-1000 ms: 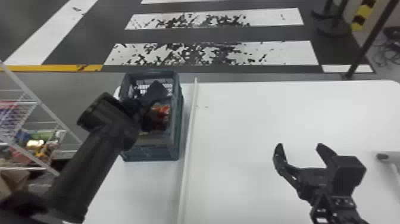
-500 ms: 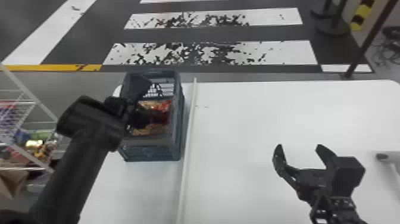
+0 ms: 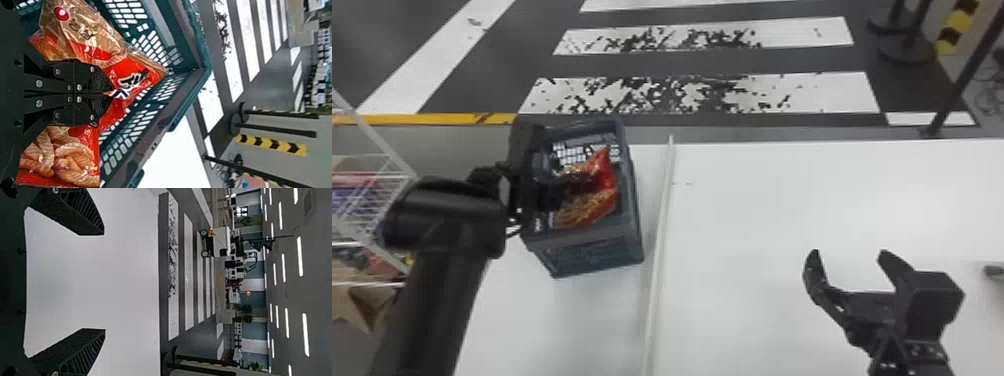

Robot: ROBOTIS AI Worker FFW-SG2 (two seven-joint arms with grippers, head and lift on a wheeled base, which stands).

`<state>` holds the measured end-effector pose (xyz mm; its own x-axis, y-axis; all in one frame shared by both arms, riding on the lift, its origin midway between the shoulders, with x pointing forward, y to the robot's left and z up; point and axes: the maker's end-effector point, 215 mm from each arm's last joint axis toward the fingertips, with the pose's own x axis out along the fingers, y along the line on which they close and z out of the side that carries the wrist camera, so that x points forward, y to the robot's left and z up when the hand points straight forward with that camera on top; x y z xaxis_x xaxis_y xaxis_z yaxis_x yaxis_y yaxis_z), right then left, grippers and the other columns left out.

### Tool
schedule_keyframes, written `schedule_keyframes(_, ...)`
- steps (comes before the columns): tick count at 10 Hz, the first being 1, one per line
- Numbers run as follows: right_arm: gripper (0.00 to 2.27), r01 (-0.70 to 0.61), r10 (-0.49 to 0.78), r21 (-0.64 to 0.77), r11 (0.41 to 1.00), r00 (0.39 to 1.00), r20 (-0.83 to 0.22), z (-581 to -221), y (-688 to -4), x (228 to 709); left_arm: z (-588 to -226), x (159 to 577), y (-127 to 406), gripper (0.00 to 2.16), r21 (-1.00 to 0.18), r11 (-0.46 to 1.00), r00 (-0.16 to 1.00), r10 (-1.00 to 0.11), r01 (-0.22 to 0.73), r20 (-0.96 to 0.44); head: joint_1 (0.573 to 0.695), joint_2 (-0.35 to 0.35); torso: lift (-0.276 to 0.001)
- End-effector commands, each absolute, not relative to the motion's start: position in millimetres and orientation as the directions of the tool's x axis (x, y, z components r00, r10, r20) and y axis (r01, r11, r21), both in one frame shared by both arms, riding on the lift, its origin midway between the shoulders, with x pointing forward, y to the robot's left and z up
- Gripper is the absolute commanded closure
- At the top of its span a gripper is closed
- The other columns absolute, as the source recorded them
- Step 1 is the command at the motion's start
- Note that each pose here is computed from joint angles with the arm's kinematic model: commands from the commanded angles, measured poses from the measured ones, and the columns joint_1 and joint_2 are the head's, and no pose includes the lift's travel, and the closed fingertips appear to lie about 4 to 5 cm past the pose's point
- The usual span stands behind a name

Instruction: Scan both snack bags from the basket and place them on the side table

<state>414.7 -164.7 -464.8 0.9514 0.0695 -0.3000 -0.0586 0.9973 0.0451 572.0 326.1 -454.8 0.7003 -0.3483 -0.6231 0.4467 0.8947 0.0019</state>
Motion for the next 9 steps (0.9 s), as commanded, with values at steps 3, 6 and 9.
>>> schedule_keyframes(3, 0.04, -0.059, 0.069, 0.041, 0.997, 0.949, -0.307, -468, -165, 414, -412, 575, 333, 2.14, -0.139, 0.896, 0.765, -0.433, 0.421, -0.476, 0.695, 0.184, -0.075)
schedule_keyframes(6, 0.04, -0.06, 0.069, 0.038, 0.997, 0.948, -0.31, -468, -165, 413, -365, 571, 317, 2.14, -0.173, 0.877, 0.788, -0.478, 0.447, -0.388, 0.695, 0.179, -0.075)
schedule_keyframes(9, 0.04, -0.06, 0.069, 0.039, 0.997, 0.95, -0.304, -465, -165, 414, -309, 556, 291, 2.14, -0.214, 0.849, 0.789, -0.527, 0.482, -0.316, 0.695, 0.161, -0.075)
